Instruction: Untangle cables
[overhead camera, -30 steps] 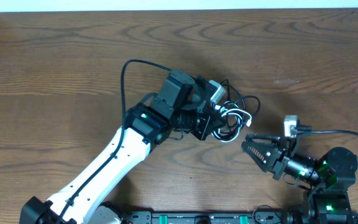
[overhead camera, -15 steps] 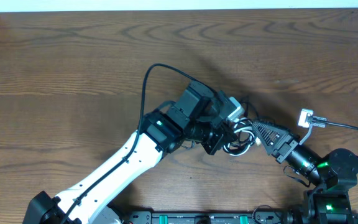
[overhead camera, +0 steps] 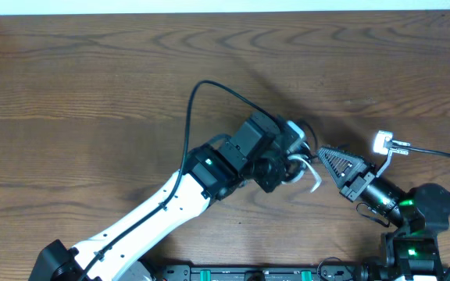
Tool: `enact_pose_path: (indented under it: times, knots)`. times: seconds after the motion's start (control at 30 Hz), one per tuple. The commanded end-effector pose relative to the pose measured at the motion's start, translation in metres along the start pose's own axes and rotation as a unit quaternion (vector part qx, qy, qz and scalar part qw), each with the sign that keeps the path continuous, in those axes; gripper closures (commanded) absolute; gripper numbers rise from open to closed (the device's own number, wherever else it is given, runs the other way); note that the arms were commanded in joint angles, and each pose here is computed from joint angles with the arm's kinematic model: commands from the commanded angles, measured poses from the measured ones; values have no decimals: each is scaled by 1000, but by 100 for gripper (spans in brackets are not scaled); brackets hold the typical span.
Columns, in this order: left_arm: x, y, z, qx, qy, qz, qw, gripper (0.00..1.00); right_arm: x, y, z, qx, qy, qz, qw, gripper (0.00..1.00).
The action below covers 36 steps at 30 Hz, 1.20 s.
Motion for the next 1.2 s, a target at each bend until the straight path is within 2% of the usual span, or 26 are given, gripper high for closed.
enact_pose_path:
  times: [0.0,0.13,0.2,0.27,0.33,0.43,0.5,0.57,0.63,0.7,0.8,0.97,1.03,1.1,1.17]
  knots:
    - [-15,38,-10,-91,-30,-60,994,92,1,35,-3,-73,20,-106,992,99]
    - [-13,59,-15,-109,-30,-104,988,92,1,67,-9,-136,16,-194,971,99]
    - [-12,71,-19,-121,-33,-131,983,92,1,73,-11,-146,15,-212,966,99]
    - [-9,94,-26,-161,-40,-183,969,93,1,73,-13,-146,18,-216,965,99]
    - [-2,120,-36,-214,-49,-238,946,92,1,69,-13,-141,21,-222,965,99]
    - [16,160,-57,-297,-63,-335,892,92,-3,57,-14,-118,18,-214,969,99]
    - [30,180,-70,-330,-67,-395,855,92,-6,43,-15,-90,14,-200,976,99]
    - [42,194,-80,-343,-68,-440,827,92,-9,29,-16,-64,10,-185,981,99]
    - [52,204,-87,-353,-69,-475,803,92,-13,11,-18,-26,0,-159,987,99]
    - [57,210,-91,-351,-65,-490,795,92,-16,-6,-20,10,-10,-134,991,99]
    - [56,208,-88,-322,-60,-497,804,92,-15,-29,-22,59,-19,-114,992,99]
    - [43,188,-74,-241,-37,-451,859,92,-11,-75,-32,172,-39,-48,983,97]
    - [34,176,-67,-189,-30,-412,891,92,-7,-87,-37,205,-41,-28,978,88]
    - [20,155,-59,-109,-28,-346,931,92,-2,-90,-38,211,-32,-27,977,80]
    - [11,135,-56,-37,-28,-272,961,93,2,-93,-39,217,-25,-17,976,73]
Point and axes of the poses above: each gripper's point midway between its finger pads, its own z axis out along the fingers, its own y axis along the line the jaws close on, x = y × z, the point moved 2 cm from there along -z, back along the fingers, and after that the axes turned 2 degrees about z, right-handed, at the moved point
